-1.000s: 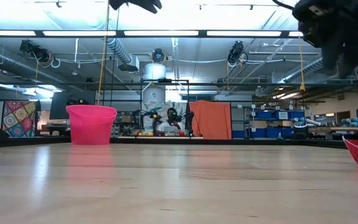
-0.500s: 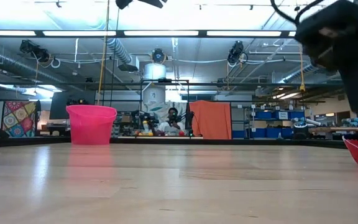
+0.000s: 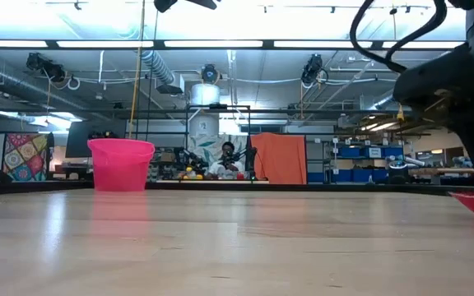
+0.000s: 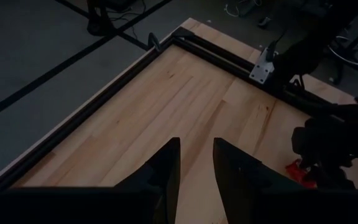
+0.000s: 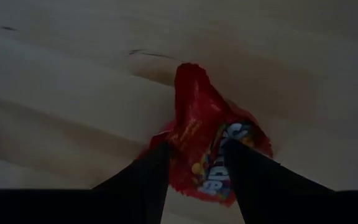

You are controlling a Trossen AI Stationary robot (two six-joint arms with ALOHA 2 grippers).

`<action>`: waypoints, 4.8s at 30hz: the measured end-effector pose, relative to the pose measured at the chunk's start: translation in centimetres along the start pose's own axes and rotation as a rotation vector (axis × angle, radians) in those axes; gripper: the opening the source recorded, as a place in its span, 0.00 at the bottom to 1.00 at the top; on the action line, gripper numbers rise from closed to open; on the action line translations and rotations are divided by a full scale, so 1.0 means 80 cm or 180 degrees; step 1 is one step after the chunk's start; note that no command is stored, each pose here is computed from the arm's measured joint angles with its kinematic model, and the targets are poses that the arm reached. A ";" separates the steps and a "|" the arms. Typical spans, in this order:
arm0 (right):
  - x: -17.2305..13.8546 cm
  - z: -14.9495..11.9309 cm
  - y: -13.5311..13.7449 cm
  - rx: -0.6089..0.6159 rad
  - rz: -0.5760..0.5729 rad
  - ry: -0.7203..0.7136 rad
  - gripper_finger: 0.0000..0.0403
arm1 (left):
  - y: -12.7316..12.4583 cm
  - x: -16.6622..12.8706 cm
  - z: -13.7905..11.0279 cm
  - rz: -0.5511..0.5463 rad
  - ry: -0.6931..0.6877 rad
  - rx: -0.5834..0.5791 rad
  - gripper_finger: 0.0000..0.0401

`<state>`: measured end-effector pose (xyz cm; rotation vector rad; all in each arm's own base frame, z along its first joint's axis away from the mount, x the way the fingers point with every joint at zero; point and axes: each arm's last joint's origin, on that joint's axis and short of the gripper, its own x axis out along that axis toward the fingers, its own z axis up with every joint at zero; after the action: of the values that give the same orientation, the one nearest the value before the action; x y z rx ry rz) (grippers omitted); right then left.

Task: Sort candy by brand, put in halloween buckets
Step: Put the red candy into the violet bucket

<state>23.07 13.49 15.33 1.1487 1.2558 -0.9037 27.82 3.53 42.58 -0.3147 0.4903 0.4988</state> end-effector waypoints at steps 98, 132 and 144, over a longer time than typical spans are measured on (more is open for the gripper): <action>-0.344 0.153 0.012 -0.2120 0.3576 -0.4064 0.00 | -0.011 0.092 0.102 -0.3057 -0.0836 -0.1058 0.37; -0.350 0.160 0.004 -0.2017 0.3631 -0.4054 0.27 | -0.005 0.084 0.125 -0.3274 -0.0699 -0.0618 0.00; -0.337 0.181 -0.024 -0.1858 0.2753 -0.3951 0.40 | 0.007 0.034 0.125 -0.2193 -0.0166 -0.0076 0.00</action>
<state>21.06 -3.31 40.94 0.3672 -0.0744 -0.3573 33.32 9.06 49.44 -0.4662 0.2974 -0.1570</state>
